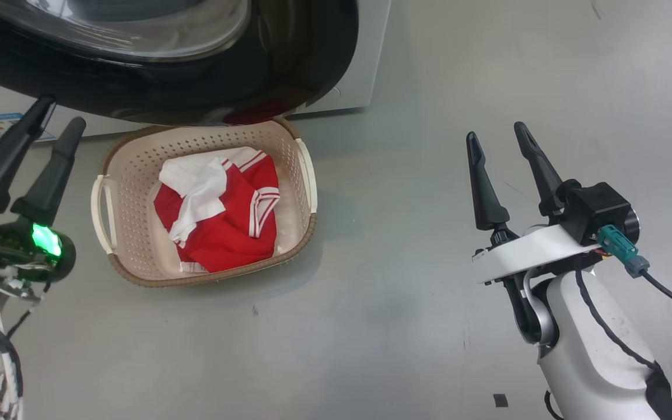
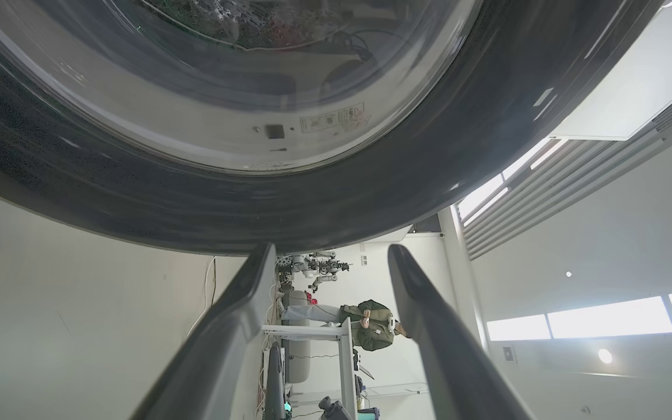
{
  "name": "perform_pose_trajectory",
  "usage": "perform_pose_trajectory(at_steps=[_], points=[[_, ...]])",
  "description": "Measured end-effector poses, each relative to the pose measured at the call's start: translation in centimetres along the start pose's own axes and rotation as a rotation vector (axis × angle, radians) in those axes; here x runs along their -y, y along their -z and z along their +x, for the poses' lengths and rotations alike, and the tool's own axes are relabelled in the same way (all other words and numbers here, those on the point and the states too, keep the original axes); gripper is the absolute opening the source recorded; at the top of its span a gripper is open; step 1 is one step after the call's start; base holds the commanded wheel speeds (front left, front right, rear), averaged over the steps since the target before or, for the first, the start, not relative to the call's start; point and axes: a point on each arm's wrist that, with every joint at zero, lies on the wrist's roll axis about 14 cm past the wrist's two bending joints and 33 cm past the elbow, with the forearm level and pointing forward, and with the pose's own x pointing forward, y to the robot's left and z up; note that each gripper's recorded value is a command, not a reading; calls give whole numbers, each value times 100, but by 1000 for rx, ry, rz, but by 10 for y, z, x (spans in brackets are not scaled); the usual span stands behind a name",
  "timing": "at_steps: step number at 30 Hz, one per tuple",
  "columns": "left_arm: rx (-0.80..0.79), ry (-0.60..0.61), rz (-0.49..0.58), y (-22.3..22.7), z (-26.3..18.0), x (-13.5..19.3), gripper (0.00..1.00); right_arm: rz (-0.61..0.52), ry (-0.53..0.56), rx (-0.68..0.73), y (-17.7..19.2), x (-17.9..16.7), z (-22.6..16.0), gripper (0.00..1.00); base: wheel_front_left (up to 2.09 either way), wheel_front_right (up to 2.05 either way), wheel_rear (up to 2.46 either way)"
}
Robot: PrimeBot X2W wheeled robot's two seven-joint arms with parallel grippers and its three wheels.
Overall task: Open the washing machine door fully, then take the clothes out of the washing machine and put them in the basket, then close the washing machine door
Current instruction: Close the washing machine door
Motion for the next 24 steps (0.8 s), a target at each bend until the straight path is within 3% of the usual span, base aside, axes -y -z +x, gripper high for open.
perform_pose_trajectory(at_steps=[9,17,20,24], points=[[129,-22,-49,10,-42,-4,100,10,-27,-3,-1,-12,-6,100,0,0,0],[220,2,-30,16,-68,12,100,15,-45,-18,1,-21,-18,100,0,0,0],[251,5,-6,17,-76,19,100,15,-45,-19,0,-22,-23,100,0,0,0],[357,-25,106,2,-90,30,100,14,-50,-14,-3,-25,-28,100,0,0,0]])
